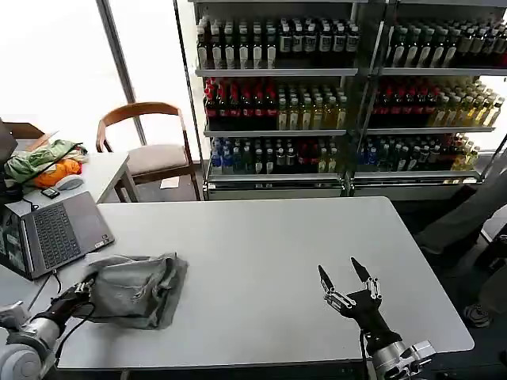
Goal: Fold and organize the clothes.
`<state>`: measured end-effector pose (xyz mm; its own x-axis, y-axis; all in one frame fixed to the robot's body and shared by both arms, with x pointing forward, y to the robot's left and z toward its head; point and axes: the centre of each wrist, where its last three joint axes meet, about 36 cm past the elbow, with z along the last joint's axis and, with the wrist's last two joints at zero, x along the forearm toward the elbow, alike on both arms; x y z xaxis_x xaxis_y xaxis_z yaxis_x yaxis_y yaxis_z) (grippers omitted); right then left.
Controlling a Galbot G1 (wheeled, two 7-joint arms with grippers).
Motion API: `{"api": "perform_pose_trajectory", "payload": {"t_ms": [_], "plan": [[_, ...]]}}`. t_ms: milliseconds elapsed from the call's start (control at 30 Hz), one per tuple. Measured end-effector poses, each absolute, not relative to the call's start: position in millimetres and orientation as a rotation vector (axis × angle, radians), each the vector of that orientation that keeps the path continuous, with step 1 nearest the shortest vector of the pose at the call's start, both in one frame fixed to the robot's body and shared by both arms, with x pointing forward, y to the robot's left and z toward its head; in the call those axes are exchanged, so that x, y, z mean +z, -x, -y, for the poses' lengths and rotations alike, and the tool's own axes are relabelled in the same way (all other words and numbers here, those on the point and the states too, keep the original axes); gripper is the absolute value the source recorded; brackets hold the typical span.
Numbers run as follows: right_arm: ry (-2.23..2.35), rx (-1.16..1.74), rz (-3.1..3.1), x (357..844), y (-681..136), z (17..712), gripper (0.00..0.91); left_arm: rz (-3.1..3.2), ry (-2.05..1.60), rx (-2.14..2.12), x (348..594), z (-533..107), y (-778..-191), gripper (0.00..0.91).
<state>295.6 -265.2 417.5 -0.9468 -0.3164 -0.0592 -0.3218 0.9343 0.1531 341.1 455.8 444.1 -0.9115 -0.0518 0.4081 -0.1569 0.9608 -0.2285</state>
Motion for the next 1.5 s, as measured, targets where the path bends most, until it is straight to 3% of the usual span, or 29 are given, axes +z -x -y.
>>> {"api": "perform_pose_trajectory", "payload": {"t_ms": [267,567,733,1100,1133,1167,1200,1233,1500], "plan": [[0.495,0.264,-3.052,415.5,-297.4,264.5,0.907,2.741,-0.268,0.226,499.0,-507.2,-344.2,0.010],[0.473,0.273,-3.053,413.8,-297.7,265.0,0.907,2.778,-0.219,0.130,544.1,-482.0,-357.0,0.000],[0.449,0.272,-3.062,412.6,-296.5,267.8,0.907,2.764,-0.142,0.096,540.8,-441.2,-368.0,0.000],[0.405,0.266,-3.080,411.7,-294.7,265.3,0.907,2.642,0.036,0.152,493.4,-315.1,-407.8,0.020],[0.405,0.268,-3.082,411.8,-294.5,264.0,0.907,2.631,0.051,0.162,489.8,-302.5,-411.8,0.091],[0.403,0.267,-3.083,412.1,-294.7,263.1,0.907,2.618,0.067,0.171,486.1,-288.5,-416.1,0.302],[0.402,0.263,-3.086,412.4,-295.1,262.0,0.907,2.604,0.079,0.179,482.5,-276.0,-419.9,0.796],[0.403,0.260,-3.088,412.5,-295.3,260.9,0.907,2.587,0.094,0.191,478.4,-261.6,-423.8,0.907],[0.420,0.246,-3.133,409.9,-300.8,251.7,0.907,2.484,0.230,0.274,467.2,-177.0,-433.9,0.907]]}}
